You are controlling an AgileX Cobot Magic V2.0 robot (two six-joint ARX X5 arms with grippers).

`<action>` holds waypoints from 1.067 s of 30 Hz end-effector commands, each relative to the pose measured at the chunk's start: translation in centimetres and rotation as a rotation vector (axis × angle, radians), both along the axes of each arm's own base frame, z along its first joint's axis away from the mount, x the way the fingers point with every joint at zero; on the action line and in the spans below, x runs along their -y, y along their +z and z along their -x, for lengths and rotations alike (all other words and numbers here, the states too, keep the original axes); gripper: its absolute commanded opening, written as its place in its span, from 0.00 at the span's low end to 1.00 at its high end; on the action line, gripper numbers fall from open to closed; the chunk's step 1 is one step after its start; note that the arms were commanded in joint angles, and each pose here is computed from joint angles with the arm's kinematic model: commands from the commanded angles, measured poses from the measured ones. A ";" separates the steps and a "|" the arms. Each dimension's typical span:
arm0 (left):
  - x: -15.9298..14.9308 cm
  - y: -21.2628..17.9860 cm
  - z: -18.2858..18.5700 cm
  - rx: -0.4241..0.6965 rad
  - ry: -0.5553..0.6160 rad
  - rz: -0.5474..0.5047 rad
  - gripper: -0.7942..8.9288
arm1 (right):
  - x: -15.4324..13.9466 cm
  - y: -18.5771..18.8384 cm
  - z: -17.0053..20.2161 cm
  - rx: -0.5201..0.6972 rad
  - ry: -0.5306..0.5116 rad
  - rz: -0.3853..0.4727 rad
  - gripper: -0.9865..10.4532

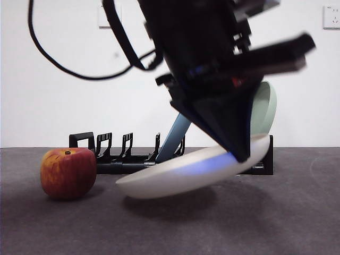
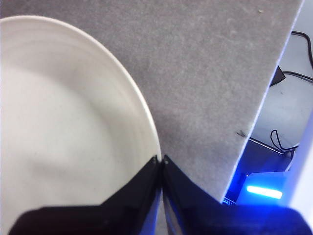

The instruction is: Take the yellow plate from the plate rack,put the plate on the table,take the apple from the table,put the apple in the plate

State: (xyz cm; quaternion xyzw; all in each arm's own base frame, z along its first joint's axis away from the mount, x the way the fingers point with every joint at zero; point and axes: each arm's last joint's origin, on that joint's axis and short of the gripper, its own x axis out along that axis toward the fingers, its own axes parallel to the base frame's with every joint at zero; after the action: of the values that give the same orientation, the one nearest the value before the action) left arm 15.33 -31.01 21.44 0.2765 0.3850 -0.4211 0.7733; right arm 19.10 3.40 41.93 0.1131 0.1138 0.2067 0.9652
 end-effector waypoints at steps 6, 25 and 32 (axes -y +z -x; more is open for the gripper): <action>0.9 -2.8 -0.4 -0.007 -0.024 -0.056 0.07 | 0.0 0.0 0.0 -0.002 0.000 0.008 0.31; 0.5 -1.9 -0.7 -0.016 0.018 -0.034 0.35 | 0.0 -0.4 0.1 -0.041 0.009 0.011 0.31; -2.4 5.3 0.1 0.132 0.130 0.153 0.35 | -0.3 -0.3 0.2 -0.041 0.079 -0.003 0.31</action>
State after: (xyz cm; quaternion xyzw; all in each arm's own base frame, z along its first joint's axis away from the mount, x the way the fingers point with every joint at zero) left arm 15.31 -29.31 25.53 0.2361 0.3319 -0.3901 0.8258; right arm 18.92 3.57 41.48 0.1178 0.1414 0.2356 0.9543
